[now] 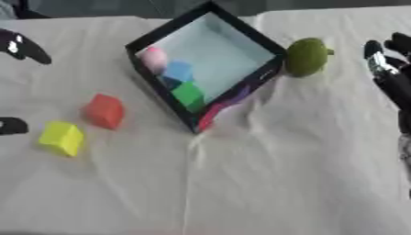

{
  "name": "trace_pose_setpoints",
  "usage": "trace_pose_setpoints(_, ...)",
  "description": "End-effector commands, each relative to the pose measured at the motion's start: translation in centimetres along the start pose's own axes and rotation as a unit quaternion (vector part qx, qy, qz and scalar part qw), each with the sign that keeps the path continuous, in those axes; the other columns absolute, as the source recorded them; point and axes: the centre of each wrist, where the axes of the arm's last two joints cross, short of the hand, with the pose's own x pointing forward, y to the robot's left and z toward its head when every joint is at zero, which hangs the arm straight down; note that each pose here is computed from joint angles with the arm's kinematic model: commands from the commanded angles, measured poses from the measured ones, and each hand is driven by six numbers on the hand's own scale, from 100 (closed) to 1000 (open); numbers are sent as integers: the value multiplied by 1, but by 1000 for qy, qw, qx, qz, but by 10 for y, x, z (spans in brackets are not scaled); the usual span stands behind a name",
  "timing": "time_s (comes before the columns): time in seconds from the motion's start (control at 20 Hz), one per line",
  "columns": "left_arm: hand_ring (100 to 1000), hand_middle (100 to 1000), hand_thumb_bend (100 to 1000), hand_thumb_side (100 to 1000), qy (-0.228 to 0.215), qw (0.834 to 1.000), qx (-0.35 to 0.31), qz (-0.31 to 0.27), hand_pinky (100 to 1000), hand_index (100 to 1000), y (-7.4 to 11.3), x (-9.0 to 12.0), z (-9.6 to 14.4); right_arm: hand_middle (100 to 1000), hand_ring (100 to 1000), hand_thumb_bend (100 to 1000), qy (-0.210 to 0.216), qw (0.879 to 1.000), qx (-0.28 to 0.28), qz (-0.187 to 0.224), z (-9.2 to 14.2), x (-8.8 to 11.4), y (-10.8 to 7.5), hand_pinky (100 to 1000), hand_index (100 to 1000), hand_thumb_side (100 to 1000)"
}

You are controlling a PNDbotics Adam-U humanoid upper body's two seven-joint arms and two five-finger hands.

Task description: Pick up objects on the table and place them in the box.

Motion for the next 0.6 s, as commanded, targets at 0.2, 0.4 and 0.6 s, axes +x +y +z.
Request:
trace_pose_setpoints(0.2, 891, 812, 590, 425, 19, 999, -27, -2, 856, 857, -2, 2, 2, 855, 830, 318, -14, 1000, -6, 6, -3, 7, -5, 888, 897, 411)
trace_pose_setpoints(0.4, 890, 813, 605, 414, 31, 999, -41, 4, 854, 853, -7, 4, -3, 853, 828, 314, -15, 1000, -5, 5, -3, 7, -5, 888, 896, 412)
trace_pose_setpoints(0.6, 884, 807, 617, 380, 61, 997, -54, -4, 848, 845, -11, 2, -9, 852, 827, 316, -15, 1000, -2, 5, -3, 8, -3, 888, 896, 412)
